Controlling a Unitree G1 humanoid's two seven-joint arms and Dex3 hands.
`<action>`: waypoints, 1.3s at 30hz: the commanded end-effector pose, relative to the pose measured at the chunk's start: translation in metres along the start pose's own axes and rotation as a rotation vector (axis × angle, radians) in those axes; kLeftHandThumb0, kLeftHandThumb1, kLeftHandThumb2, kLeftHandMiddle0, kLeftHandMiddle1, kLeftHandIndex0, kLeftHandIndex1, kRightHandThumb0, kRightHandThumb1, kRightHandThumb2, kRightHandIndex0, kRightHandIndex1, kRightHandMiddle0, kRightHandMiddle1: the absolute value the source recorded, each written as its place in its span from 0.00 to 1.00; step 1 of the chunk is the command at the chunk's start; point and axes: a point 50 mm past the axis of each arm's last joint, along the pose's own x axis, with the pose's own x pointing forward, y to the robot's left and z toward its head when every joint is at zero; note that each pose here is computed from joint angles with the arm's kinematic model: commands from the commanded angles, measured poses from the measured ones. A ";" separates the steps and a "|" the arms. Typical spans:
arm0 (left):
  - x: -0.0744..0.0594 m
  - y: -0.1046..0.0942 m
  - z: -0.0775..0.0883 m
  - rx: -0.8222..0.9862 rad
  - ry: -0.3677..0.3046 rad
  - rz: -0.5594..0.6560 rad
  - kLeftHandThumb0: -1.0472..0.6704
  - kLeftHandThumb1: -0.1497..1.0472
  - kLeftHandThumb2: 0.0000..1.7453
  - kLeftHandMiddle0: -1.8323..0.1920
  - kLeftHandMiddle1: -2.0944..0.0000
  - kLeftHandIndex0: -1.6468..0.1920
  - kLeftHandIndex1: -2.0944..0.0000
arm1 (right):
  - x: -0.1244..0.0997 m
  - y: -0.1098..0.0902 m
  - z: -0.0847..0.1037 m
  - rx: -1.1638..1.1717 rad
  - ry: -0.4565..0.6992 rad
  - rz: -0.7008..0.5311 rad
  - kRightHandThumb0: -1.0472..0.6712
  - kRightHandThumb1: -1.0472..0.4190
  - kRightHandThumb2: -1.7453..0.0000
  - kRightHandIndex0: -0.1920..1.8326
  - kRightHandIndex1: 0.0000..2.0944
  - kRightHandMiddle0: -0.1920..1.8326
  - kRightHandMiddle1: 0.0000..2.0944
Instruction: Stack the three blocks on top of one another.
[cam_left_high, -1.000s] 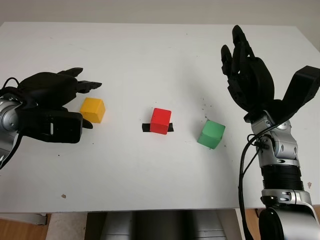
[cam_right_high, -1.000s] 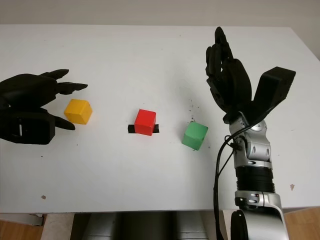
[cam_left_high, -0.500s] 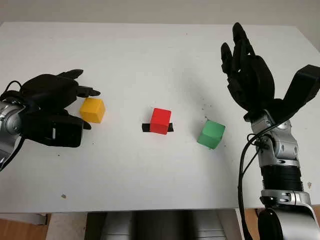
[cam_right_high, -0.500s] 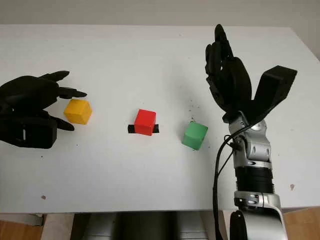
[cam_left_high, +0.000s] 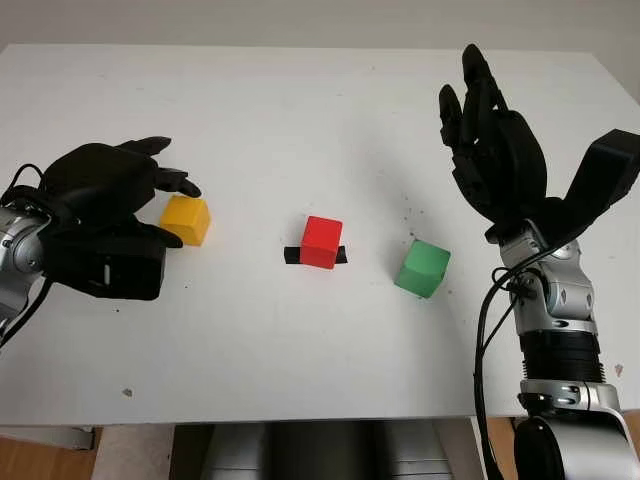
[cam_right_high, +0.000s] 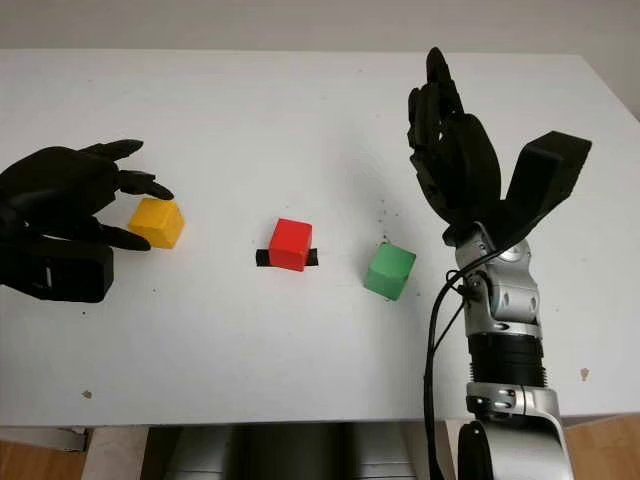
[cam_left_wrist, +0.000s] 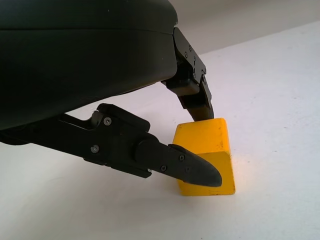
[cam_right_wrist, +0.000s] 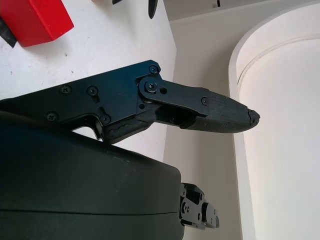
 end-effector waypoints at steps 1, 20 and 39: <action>0.002 0.002 0.002 0.004 -0.006 0.012 0.31 1.00 0.05 0.84 0.97 0.73 0.62 | -0.001 0.002 0.004 -0.009 -0.021 0.008 0.16 0.00 0.63 0.00 0.00 0.00 0.00; 0.003 -0.001 0.002 0.053 -0.028 -0.010 0.37 1.00 0.04 0.80 0.97 0.76 0.34 | 0.000 0.002 0.005 -0.001 -0.016 0.008 0.16 0.00 0.64 0.00 0.00 0.00 0.00; -0.004 0.031 0.009 -0.198 -0.155 0.003 0.37 1.00 0.04 0.81 0.98 0.79 0.27 | 0.000 0.003 -0.001 0.030 -0.010 0.003 0.17 0.00 0.68 0.00 0.00 0.00 0.00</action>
